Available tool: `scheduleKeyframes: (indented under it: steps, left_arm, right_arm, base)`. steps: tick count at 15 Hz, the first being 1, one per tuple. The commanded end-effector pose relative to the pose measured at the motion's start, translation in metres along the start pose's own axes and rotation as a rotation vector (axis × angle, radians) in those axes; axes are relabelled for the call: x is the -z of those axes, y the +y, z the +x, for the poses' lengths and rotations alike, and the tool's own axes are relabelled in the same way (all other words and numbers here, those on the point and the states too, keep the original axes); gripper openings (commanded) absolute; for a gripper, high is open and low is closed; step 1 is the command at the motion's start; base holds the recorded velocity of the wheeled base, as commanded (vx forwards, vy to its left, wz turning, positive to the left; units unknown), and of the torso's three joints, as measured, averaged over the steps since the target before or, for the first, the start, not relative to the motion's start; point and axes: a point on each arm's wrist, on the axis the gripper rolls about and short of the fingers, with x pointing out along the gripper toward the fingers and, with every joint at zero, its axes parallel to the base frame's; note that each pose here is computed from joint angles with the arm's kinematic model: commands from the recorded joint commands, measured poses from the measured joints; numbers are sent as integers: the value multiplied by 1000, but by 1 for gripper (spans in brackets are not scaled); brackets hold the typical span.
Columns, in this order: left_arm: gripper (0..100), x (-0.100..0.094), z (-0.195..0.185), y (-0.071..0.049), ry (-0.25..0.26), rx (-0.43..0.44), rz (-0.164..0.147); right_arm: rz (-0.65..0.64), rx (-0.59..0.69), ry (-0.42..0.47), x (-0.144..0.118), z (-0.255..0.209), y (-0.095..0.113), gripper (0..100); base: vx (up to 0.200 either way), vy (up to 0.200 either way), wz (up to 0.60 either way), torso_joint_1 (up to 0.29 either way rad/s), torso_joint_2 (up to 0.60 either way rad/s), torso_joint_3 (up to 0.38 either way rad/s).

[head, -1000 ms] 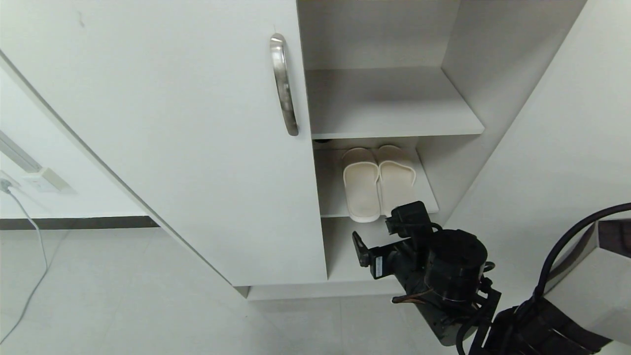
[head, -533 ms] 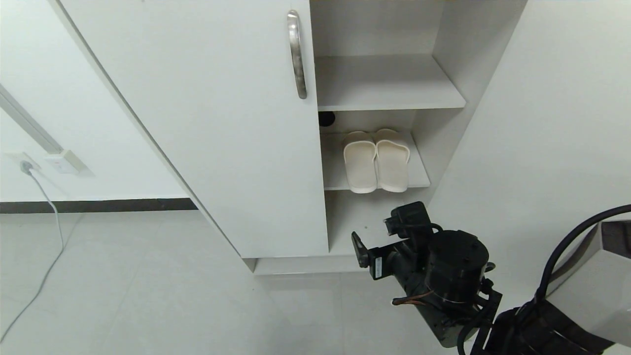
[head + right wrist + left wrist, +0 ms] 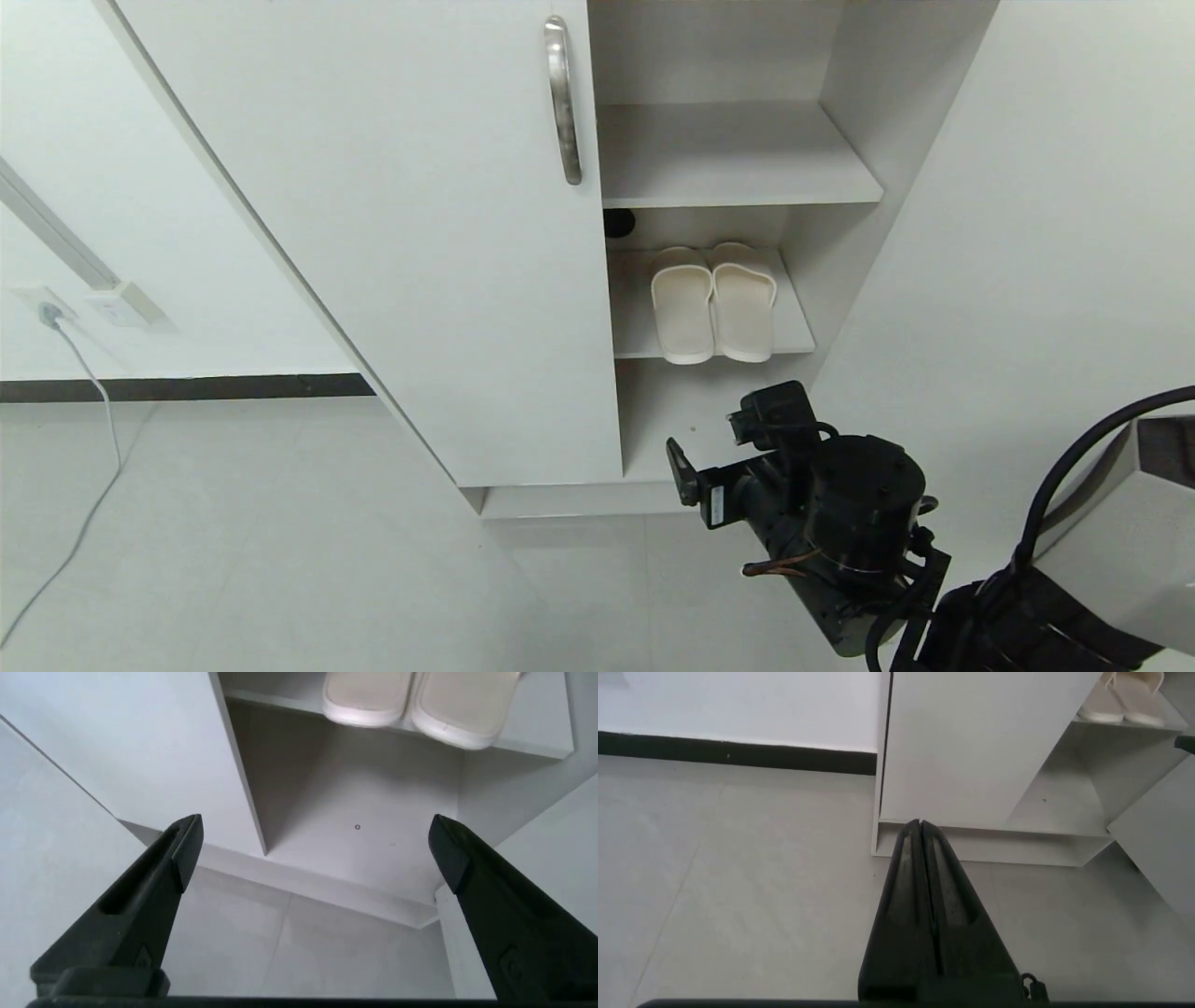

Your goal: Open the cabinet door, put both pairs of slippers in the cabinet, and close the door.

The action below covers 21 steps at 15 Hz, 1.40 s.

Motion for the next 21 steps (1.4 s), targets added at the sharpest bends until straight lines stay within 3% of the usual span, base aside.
scheduleKeyframes:
  steps: [1,14,21]
  left_arm:
    - [0,0,0,0,2,-1,-1]
    - [0,0,0,0,2,-1,0]
    - [0,0,0,0,1,-3,-3]
  right_arm:
    - [-2,0,2,1,0,0,100]
    - [-5,2,7,8,0,0,100]
    - [-9,1,12,9,0,0,100]
  base:
    - [0,0,0,0,0,0]
    - [0,0,0,1,1,187]
    - [0,0,0,-1,0,26]
